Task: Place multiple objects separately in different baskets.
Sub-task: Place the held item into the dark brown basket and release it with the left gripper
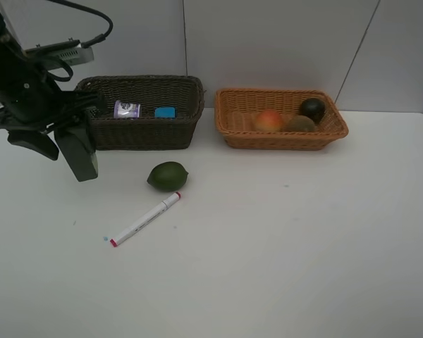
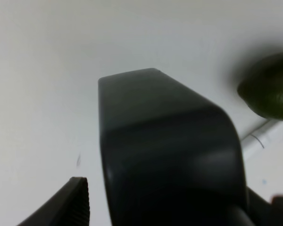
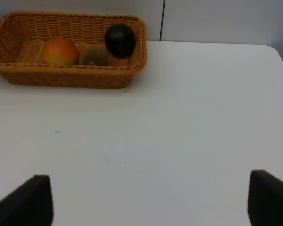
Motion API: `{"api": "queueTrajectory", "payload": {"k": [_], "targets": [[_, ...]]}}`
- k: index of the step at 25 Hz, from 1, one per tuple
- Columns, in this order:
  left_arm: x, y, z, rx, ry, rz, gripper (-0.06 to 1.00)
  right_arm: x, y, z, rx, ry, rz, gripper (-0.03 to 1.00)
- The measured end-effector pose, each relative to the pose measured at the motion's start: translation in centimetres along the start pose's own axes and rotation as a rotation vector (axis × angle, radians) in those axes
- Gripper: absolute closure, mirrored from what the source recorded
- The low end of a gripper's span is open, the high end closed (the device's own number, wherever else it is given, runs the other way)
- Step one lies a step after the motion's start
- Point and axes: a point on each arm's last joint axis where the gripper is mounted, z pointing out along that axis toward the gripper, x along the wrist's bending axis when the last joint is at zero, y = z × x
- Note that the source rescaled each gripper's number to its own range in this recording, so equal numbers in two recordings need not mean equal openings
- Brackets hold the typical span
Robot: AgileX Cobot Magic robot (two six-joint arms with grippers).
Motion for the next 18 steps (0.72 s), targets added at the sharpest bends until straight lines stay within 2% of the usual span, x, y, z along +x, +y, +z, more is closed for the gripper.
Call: {"api": "queueTrajectory", "payload": {"k": [7, 12, 18], "targets": [[-0.3, 0.5, -3.2, -0.061, -0.006, 0.025, 0.23, 0.0, 0.0, 0.0, 0.000, 0.000, 0.000, -0.03], [-1.0, 2.9, -6.2, -0.175, -0.001, 0.063, 0.23, 0.0, 0.0, 0.0, 0.000, 0.000, 0.000, -0.03], [-1.8, 6.4, -7.8, -0.296, 0.052, 0.125, 0.23, 0.0, 0.0, 0.0, 0.000, 0.000, 0.000, -0.03]]}}
